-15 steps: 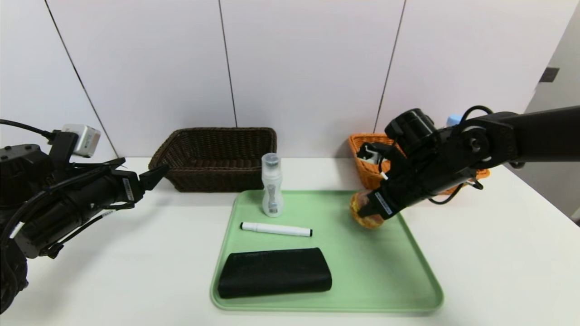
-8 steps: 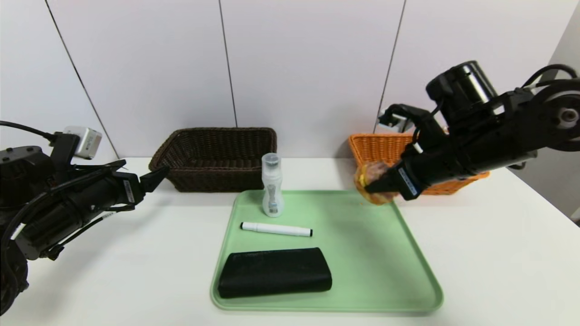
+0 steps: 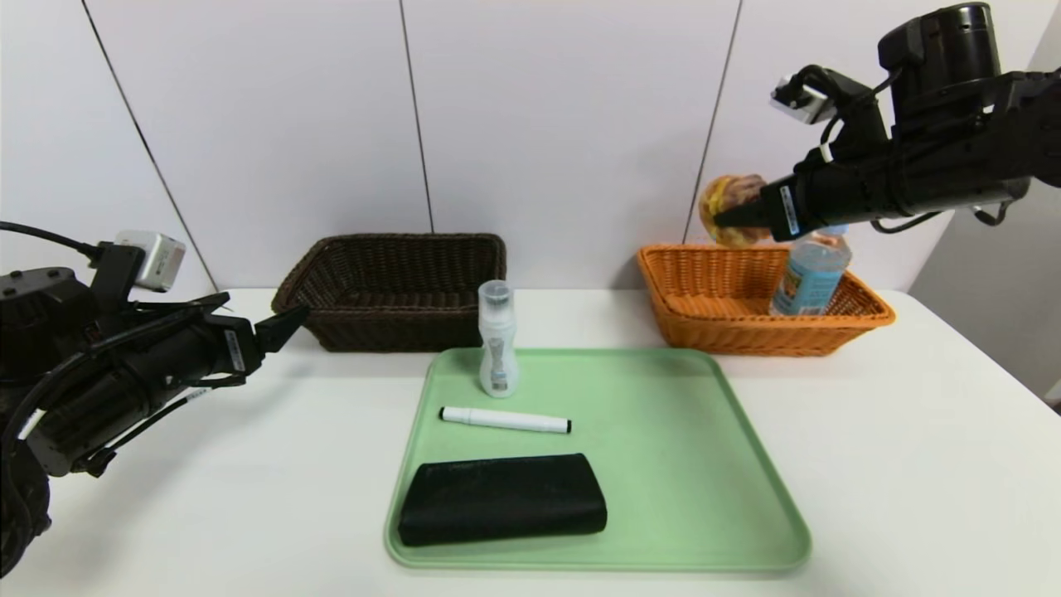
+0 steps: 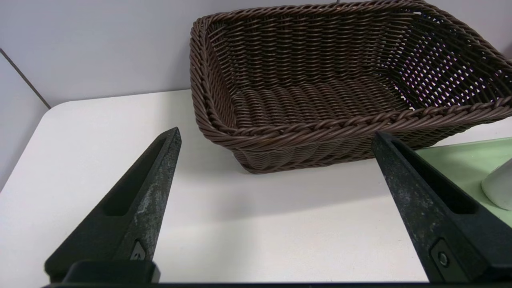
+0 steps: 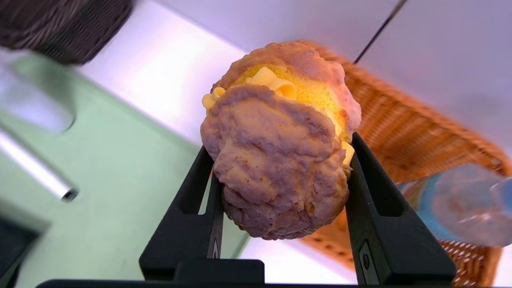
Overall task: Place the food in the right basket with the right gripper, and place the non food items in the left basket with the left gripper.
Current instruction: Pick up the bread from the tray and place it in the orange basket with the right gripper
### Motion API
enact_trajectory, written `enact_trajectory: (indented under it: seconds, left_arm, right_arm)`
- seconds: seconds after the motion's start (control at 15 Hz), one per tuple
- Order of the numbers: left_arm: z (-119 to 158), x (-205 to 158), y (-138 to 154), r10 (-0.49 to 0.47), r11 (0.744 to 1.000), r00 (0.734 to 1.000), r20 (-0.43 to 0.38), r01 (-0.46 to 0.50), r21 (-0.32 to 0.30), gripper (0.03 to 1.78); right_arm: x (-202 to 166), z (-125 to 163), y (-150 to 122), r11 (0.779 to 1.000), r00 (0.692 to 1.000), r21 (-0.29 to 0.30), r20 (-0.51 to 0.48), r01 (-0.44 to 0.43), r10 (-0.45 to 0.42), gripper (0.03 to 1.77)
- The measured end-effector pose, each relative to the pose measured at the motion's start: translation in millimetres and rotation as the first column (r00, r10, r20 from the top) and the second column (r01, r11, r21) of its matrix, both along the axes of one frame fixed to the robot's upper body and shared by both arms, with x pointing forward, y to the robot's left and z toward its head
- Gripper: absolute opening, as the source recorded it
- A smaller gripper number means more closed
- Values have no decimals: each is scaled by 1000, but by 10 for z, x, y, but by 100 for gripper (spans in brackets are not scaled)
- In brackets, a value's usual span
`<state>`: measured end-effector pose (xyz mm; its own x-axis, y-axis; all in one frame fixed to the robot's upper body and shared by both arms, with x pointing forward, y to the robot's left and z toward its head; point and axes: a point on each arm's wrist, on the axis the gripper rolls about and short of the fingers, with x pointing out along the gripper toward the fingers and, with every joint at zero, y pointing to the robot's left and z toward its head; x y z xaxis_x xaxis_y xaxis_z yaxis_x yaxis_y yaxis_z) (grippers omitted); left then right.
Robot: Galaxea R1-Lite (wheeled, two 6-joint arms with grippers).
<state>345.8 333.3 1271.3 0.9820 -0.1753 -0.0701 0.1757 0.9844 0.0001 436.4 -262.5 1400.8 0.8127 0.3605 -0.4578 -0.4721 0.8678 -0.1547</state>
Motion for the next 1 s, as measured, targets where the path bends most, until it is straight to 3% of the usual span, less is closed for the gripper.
enact_trajectory:
  seconds: [0.2, 0.47, 1.0]
  left_arm:
    - [1, 0, -4, -4, 1000, 1000, 0, 4, 2, 169]
    - [3, 8, 0, -1, 1000, 1000, 1, 1, 2, 169]
    - [-13, 17, 1, 0, 1000, 1000, -5, 0, 0, 169]
  right_arm:
    - [295, -92, -10, 999, 1000, -12, -3, 30, -30, 84]
    - [611, -454, 3, 996, 994, -54, -77, 76, -80, 84]
    - [885, -973, 14, 975, 972, -172, -163, 140, -168, 84]
